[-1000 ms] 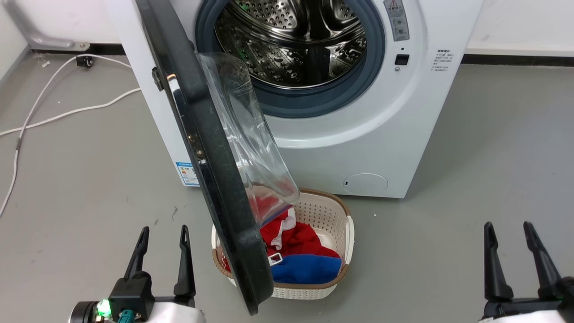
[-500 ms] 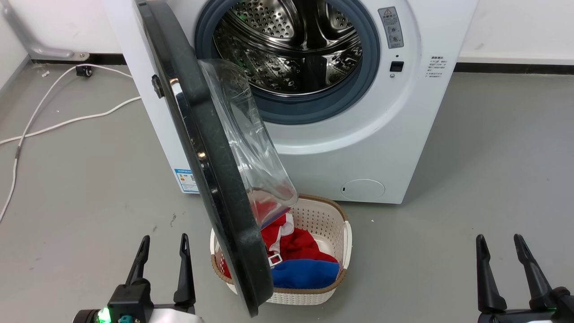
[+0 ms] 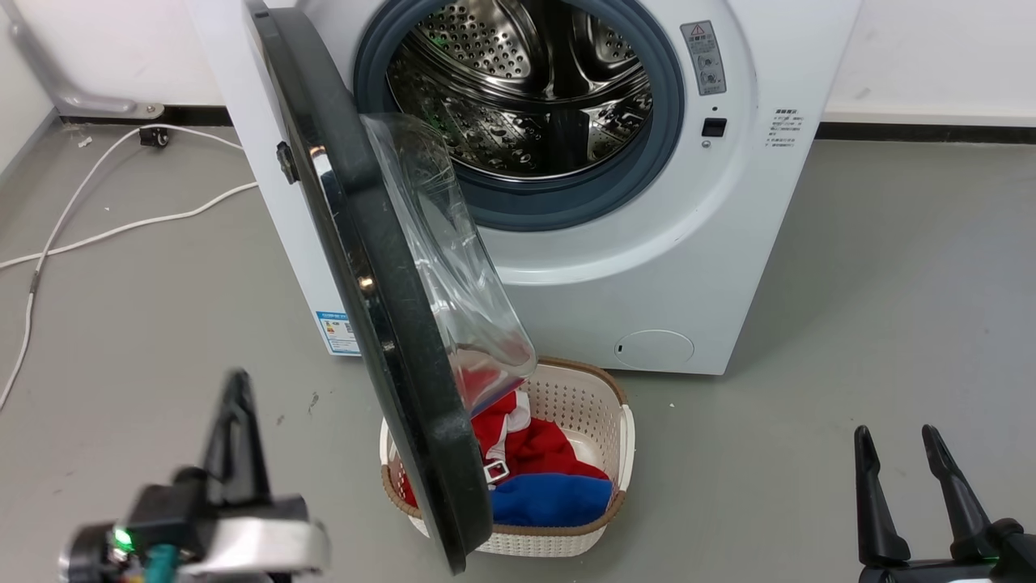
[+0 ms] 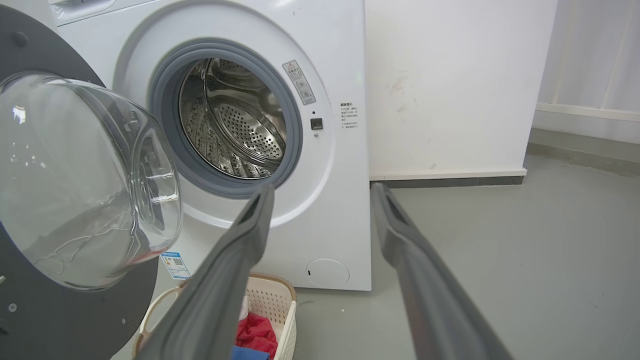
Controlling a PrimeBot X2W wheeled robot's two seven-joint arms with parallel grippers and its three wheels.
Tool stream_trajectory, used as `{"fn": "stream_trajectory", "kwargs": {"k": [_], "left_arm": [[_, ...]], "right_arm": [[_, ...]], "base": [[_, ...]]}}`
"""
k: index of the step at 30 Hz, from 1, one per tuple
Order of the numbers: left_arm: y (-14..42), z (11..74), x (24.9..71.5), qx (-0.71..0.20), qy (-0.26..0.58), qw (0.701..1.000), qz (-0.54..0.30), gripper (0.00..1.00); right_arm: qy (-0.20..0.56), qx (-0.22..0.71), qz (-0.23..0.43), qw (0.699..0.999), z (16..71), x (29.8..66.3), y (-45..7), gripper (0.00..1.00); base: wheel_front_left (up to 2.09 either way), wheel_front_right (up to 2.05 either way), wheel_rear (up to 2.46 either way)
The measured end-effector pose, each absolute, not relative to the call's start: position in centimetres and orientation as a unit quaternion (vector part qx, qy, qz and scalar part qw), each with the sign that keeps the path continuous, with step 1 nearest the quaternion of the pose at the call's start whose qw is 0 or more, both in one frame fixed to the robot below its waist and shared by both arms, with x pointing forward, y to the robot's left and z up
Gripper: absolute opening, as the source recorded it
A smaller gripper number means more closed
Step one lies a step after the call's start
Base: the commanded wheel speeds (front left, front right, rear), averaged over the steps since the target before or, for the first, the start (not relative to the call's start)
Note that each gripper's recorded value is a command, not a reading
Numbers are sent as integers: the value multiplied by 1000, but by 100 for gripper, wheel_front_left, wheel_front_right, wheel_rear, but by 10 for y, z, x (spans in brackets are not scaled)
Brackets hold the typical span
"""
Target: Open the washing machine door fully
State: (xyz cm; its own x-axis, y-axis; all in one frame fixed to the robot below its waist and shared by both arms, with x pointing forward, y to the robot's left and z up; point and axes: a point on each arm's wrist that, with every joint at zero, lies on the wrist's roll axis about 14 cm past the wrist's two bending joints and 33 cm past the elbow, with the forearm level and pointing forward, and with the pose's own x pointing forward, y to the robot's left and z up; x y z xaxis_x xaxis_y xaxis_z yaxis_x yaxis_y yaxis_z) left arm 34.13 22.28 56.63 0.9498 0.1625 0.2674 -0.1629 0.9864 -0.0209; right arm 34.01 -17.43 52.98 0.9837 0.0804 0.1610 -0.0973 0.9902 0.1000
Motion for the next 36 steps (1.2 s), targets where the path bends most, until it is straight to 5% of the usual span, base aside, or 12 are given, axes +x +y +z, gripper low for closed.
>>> {"fn": "stream_trajectory", "kwargs": {"k": [17,36], "left_arm": [[161,737,307,49,-407,912,-19,0],[54,729,287,9,-401,893,-205,0]], "right_arm": [[-80,54,47,994,531,338,-173,100],[-69,59,56,994,524,338,-166,100]], "base": [[0,0,0],[0,0,0]]}}
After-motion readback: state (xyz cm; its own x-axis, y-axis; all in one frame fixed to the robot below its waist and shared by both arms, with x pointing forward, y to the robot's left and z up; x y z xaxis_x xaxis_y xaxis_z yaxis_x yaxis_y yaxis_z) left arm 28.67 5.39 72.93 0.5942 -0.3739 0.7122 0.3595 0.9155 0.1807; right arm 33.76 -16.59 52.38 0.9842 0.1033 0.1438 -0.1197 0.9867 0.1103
